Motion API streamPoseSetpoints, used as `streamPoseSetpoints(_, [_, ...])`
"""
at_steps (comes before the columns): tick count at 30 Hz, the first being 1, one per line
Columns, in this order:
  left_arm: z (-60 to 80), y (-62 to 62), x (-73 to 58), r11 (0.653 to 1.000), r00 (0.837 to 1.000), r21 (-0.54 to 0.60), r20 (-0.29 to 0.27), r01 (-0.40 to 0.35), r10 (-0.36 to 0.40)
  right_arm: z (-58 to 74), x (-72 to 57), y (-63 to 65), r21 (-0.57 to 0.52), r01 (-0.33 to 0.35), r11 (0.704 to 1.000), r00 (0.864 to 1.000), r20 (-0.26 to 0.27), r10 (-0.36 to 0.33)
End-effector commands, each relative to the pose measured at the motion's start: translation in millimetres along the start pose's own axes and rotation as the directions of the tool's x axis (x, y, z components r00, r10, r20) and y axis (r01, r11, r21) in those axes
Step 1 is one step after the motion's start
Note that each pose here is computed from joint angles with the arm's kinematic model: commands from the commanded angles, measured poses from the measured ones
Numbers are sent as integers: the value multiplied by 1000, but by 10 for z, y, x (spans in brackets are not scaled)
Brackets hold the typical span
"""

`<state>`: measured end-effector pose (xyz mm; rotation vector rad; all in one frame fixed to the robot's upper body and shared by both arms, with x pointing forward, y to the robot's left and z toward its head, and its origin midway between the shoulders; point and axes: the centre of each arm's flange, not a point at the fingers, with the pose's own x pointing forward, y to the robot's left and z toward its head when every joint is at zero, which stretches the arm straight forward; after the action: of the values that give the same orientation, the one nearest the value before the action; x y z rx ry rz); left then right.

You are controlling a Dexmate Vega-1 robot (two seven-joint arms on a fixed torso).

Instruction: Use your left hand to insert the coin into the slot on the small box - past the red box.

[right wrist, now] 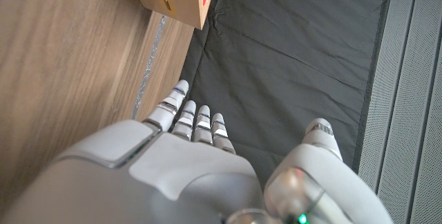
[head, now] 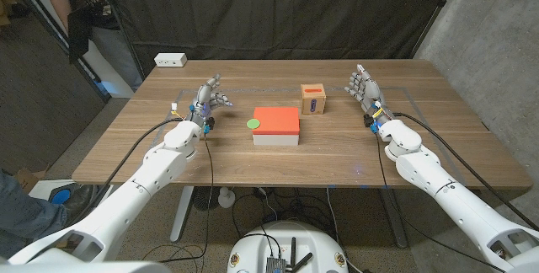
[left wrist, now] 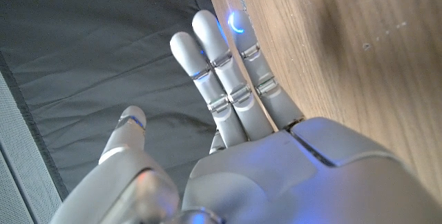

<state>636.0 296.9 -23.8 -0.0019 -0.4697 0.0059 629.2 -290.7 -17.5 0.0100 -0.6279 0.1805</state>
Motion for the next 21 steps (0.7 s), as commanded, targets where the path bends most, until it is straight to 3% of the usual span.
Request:
streamPoseSetpoints(1, [-4,-11,15,999,999,32,-31,-16,17,21,-6,34,-3,3,1000,1000,6,-3])
streamPoseSetpoints(21, [-20,-57,-62,1000,998,2,-58,9,-8,47,-46,25,-12,4,1000,1000,6,-4])
